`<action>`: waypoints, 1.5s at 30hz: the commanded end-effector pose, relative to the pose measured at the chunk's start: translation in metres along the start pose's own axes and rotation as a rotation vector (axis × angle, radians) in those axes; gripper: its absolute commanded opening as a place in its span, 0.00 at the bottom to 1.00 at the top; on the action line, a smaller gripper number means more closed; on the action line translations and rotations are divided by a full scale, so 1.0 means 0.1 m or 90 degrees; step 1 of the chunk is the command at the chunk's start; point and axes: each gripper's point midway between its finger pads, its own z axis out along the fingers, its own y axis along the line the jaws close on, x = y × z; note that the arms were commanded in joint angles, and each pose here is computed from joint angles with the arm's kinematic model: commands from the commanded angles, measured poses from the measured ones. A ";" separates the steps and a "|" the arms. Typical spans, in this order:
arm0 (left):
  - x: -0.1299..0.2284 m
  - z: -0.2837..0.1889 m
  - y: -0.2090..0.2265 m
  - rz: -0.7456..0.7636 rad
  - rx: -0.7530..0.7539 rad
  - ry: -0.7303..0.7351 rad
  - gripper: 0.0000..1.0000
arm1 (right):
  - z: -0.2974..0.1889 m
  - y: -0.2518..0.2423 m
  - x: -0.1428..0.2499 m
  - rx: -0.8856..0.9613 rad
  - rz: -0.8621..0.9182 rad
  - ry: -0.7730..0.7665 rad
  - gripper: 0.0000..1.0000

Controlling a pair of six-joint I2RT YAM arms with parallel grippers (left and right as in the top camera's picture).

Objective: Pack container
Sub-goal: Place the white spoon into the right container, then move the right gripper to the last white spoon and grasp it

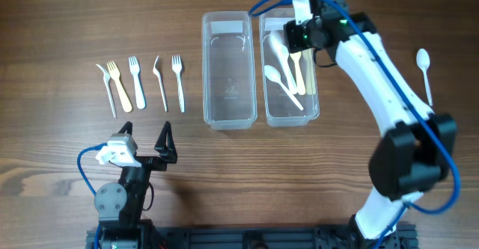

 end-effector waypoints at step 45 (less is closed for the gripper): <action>0.01 0.00 0.00 -0.005 0.005 0.000 1.00 | -0.25 -3.62 2.00 0.246 0.237 0.164 0.64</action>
